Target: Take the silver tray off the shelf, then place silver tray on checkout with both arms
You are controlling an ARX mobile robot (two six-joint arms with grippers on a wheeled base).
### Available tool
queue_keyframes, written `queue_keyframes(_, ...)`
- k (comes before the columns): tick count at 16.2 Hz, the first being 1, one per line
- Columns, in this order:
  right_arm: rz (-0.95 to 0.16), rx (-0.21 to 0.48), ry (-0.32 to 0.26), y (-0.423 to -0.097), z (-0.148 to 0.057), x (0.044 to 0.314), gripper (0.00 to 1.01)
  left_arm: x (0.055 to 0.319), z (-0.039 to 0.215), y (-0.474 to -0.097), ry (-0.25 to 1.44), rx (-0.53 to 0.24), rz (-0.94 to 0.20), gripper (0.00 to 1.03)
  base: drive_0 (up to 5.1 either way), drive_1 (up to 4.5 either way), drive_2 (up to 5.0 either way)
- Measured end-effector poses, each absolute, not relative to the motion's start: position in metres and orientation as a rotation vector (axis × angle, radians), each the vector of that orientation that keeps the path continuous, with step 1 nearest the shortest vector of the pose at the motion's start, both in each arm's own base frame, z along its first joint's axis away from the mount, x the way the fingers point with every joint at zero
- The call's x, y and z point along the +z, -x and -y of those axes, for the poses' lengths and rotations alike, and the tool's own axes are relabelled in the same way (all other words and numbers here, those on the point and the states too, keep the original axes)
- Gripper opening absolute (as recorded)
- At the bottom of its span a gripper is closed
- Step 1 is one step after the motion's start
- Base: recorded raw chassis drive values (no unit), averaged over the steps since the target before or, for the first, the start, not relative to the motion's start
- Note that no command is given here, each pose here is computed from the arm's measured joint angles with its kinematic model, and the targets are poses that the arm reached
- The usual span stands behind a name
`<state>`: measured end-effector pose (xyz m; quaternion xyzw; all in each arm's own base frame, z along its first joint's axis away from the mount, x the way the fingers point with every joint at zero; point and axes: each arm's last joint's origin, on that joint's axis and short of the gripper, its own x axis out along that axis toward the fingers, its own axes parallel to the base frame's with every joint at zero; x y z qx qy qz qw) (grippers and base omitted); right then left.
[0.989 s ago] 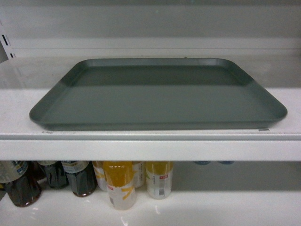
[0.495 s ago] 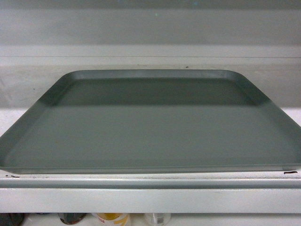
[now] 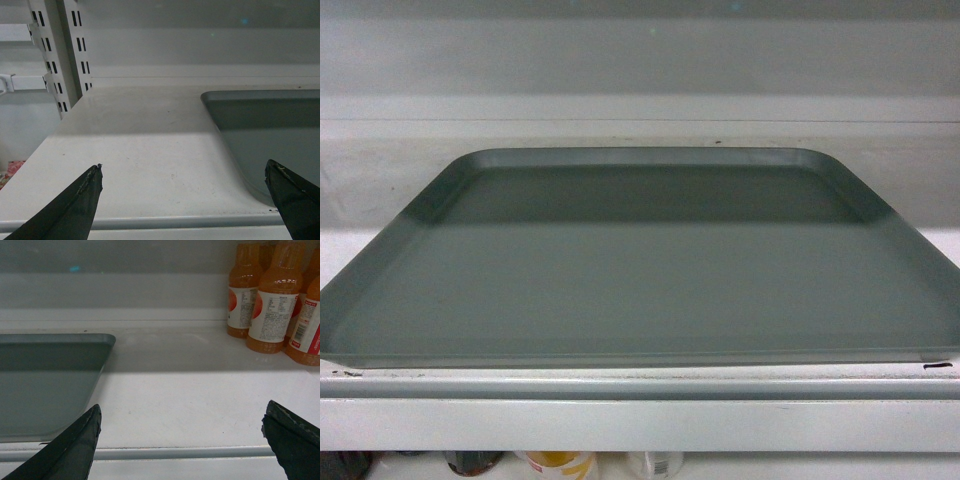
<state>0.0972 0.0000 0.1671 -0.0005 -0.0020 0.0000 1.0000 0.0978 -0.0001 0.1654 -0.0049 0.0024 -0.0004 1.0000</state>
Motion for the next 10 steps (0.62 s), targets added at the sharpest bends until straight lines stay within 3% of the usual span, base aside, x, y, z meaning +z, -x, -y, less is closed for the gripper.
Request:
queue_keyframes(9, 0.004, 0.0, 0.001, -0.0972, 0.0, 0.1671, 0.98, 0.1654, 0.0001, -0.0978, 0.01, -0.001, -0.005, 0.98, 0.0, 0.0, 0.0)
queue_keyframes(10, -0.03, -0.001, -0.012, -0.0971, 0.0, 0.1655, 0.98, 0.1638, 0.0002, -0.0975, 0.016, 0.005, -0.057, 0.98, 0.0, 0.0, 0.0)
